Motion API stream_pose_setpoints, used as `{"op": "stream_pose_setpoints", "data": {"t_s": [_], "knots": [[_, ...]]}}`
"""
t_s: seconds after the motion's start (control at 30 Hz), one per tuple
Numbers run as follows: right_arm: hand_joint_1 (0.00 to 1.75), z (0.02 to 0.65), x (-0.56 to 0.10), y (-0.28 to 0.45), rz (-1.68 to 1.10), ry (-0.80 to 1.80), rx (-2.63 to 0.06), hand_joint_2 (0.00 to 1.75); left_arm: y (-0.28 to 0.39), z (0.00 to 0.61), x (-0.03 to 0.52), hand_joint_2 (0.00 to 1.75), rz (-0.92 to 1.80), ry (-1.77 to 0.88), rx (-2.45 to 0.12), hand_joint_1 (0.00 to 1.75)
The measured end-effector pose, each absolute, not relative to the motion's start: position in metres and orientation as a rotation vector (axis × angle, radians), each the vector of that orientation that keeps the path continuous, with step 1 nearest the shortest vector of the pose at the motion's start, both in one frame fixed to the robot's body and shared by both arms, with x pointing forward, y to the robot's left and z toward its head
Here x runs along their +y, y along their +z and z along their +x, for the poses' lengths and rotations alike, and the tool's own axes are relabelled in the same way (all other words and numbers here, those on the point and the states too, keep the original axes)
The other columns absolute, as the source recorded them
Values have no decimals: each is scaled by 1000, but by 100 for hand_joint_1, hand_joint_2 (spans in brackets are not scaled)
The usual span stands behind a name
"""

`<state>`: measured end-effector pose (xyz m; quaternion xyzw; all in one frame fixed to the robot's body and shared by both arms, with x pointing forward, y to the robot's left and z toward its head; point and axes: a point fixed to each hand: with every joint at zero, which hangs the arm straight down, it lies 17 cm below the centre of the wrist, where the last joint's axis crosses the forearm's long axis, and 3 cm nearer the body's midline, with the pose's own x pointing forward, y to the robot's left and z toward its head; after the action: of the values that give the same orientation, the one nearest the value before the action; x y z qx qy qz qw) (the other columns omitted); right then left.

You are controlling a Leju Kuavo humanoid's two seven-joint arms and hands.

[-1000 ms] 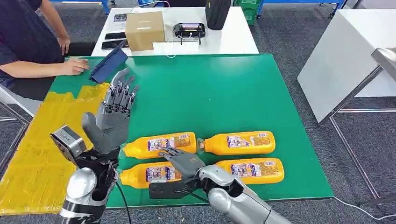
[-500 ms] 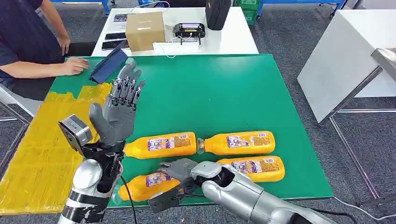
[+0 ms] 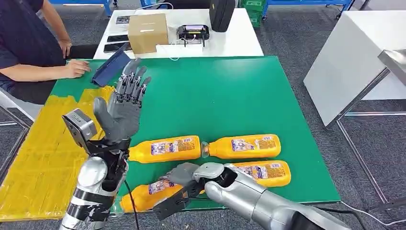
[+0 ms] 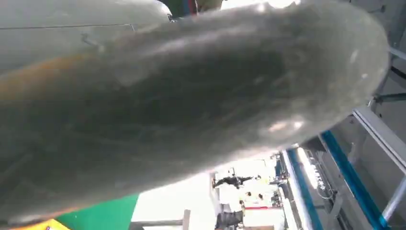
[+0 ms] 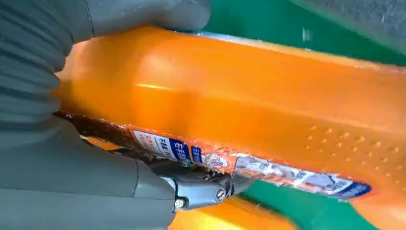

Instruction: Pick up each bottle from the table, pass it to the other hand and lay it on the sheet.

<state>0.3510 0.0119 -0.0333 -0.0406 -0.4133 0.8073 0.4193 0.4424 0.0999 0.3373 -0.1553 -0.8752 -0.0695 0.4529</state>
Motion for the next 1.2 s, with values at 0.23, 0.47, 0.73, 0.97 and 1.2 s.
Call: {"op": "stream_pose_setpoints", "data": {"t_s": [0.23,0.47,0.73,0.97,1.2], "knots": [[175,379,6,6,-66,1258,-1354,175,350,441,190,175,98,85,-2287,0],[175,357,-22,32,29,863,-1444,175,345,421,240,175,256,181,-2303,0],[175,353,-47,104,73,565,-1654,175,316,429,253,175,164,249,-2155,0],[175,345,-61,164,22,520,-1820,175,265,419,145,175,-656,41,-1794,0],[175,338,-59,187,24,533,-1876,175,252,400,120,175,-748,-67,-1744,0]]}}
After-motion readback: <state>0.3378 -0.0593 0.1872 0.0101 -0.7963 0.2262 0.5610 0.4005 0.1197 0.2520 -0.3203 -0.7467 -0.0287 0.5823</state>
